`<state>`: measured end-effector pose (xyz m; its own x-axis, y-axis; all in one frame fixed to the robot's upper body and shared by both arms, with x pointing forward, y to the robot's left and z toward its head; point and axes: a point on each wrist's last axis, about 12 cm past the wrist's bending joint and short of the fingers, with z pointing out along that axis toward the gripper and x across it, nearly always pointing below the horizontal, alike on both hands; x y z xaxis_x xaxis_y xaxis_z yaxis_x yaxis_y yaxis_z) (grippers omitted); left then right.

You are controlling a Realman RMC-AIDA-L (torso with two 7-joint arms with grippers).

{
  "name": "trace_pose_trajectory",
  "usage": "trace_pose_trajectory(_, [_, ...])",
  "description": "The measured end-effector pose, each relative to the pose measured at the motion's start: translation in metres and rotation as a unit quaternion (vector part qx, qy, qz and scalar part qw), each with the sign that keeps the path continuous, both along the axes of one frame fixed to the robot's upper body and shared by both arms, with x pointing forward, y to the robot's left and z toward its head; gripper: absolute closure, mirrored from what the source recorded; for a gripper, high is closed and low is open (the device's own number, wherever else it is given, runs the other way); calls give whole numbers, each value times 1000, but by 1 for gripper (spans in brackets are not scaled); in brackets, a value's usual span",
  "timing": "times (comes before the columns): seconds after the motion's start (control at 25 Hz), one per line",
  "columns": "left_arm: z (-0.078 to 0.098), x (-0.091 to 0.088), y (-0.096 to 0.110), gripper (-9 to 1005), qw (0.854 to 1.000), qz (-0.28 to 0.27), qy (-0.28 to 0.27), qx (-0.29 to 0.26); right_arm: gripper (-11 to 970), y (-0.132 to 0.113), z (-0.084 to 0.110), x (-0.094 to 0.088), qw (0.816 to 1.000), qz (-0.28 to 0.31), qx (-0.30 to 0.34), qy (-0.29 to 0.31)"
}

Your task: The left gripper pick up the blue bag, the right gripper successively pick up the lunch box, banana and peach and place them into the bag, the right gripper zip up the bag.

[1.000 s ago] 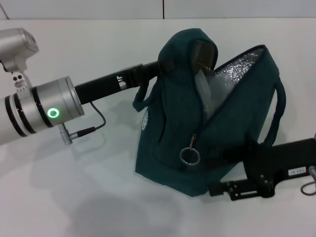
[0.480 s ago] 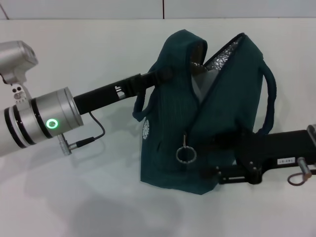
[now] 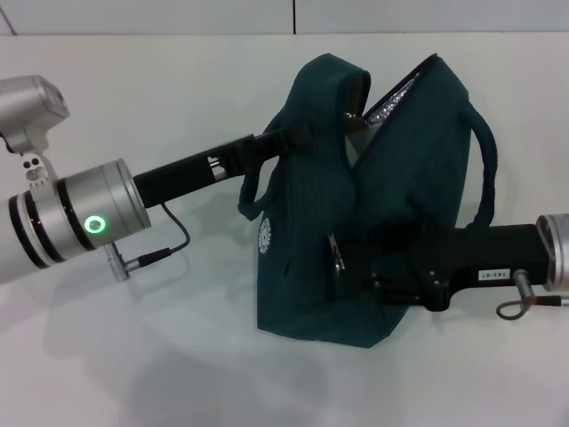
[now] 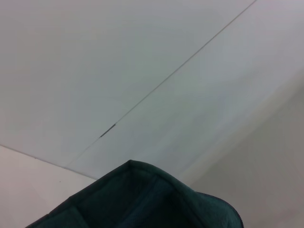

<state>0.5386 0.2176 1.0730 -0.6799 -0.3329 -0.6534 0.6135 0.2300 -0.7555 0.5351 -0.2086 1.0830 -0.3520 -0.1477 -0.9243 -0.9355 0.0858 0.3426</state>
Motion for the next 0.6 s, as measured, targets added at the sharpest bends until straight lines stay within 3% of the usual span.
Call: trace_pose_trajectory(0.6, [-1,-1,-1,955,1000,-3,0,2,572,16,-4,3,1000,7,-8,17])
